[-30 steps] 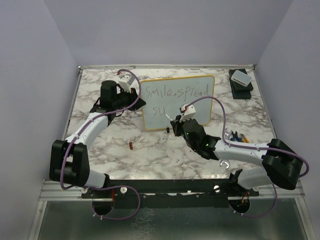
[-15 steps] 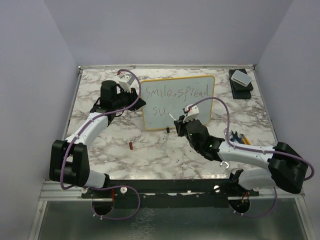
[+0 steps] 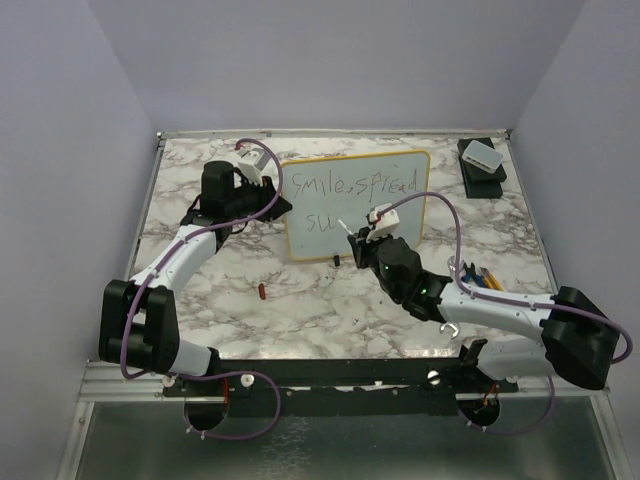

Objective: Write a sentence on the whiteboard

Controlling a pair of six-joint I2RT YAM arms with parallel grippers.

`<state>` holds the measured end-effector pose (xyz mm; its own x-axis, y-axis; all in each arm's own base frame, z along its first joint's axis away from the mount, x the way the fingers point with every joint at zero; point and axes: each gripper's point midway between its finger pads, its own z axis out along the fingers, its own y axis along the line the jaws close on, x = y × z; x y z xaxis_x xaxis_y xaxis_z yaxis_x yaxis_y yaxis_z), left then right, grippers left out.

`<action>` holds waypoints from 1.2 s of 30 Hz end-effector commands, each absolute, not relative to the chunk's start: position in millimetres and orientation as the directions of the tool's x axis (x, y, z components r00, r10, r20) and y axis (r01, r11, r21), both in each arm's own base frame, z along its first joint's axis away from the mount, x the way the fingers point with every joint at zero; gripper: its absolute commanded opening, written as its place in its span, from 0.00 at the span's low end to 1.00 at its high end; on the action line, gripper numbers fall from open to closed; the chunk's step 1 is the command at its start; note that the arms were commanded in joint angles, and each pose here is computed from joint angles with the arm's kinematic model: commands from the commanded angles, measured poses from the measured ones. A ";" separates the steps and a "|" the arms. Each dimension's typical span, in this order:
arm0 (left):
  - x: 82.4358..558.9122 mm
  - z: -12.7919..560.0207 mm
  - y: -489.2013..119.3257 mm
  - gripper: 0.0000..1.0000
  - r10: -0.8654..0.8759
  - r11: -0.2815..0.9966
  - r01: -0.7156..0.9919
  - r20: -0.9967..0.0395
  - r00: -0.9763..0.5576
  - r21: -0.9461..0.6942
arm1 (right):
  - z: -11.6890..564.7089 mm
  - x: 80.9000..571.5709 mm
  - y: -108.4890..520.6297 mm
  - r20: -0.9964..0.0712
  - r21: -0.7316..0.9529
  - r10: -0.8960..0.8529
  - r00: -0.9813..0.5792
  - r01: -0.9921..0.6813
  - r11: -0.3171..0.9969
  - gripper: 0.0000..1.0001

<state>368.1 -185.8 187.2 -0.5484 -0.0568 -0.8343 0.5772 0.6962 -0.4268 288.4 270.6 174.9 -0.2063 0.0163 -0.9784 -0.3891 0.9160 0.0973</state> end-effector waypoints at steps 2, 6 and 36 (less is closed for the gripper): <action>362.7 186.3 -188.8 0.09 -0.048 0.700 0.571 -0.825 -0.563 -0.430 | 195.5 300.0 278.6 -0.989 0.091 0.038 -0.143 -0.383 0.919 0.01; 362.7 186.9 -188.6 0.09 -0.049 0.700 0.571 -0.826 -0.562 -0.430 | 194.4 303.0 277.7 -0.990 0.079 0.029 -0.137 -0.369 0.926 0.01; 362.5 187.0 -188.3 0.09 -0.049 0.700 0.570 -0.826 -0.562 -0.430 | 128.9 283.8 265.5 -0.947 0.104 -0.012 -0.320 -0.343 0.934 0.01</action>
<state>366.9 -186.4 186.7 -0.5521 -0.0548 -0.8320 0.5763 0.6961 -0.4282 285.9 270.9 139.2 -0.2946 0.0044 -0.9556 -0.3590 0.9262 0.1149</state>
